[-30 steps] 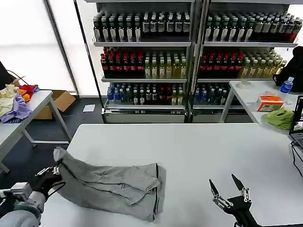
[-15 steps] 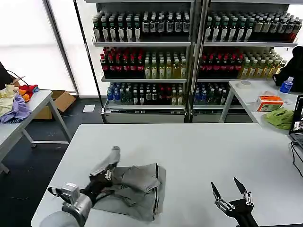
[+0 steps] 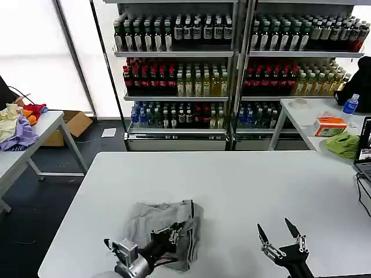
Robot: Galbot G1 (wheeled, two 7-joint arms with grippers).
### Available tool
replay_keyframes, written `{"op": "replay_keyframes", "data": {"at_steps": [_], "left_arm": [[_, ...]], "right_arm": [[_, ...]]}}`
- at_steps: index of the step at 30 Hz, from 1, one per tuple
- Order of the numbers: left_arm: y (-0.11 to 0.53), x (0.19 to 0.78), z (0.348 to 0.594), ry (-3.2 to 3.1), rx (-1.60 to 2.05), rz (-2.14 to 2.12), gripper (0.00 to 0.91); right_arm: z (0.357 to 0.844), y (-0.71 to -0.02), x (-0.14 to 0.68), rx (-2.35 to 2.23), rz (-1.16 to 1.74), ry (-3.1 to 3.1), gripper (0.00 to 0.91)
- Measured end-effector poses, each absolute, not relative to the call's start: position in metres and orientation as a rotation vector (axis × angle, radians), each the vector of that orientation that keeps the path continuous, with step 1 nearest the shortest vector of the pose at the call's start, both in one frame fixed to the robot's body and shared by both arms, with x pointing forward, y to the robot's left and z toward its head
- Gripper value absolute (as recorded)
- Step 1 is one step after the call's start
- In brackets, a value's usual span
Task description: Fold and organize the clothes.
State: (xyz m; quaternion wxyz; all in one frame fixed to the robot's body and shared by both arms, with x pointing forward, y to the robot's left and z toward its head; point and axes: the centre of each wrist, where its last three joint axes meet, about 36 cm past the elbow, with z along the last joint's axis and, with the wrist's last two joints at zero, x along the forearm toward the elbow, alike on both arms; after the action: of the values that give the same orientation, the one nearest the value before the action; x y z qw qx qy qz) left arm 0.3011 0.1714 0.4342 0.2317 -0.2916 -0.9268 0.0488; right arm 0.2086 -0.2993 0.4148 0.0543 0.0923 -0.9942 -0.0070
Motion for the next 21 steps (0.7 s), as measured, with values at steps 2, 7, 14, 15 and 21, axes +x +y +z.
{"op": "replay_keyframes", "data": {"at_steps": [2, 7, 14, 15, 21], "left_arm": [[0.166, 0.305, 0.43, -2.546, -0.802, 0.123, 0.907], [0.16, 0.317, 0.418, -2.563, -0.757, 0.109, 0.907], [0.166, 0.324, 0.419, -2.599, -0.679, 0.099, 0.907], [0.168, 0.324, 0.422, -2.609, -0.669, 0.098, 0.907], [0.191, 0.323, 0.448, -2.673, -0.605, 0.095, 0.907]], "right_arm": [[0.414, -0.299, 0.208, 0.282, -0.024, -3.019, 0.907], [0.413, -0.297, 0.206, 0.289, -0.038, -3.017, 0.907], [0.411, -0.294, 0.208, 0.301, -0.052, -3.019, 0.907], [0.412, -0.294, 0.208, 0.301, -0.053, -3.019, 0.907], [0.411, -0.294, 0.207, 0.305, -0.061, -3.013, 0.907]]}}
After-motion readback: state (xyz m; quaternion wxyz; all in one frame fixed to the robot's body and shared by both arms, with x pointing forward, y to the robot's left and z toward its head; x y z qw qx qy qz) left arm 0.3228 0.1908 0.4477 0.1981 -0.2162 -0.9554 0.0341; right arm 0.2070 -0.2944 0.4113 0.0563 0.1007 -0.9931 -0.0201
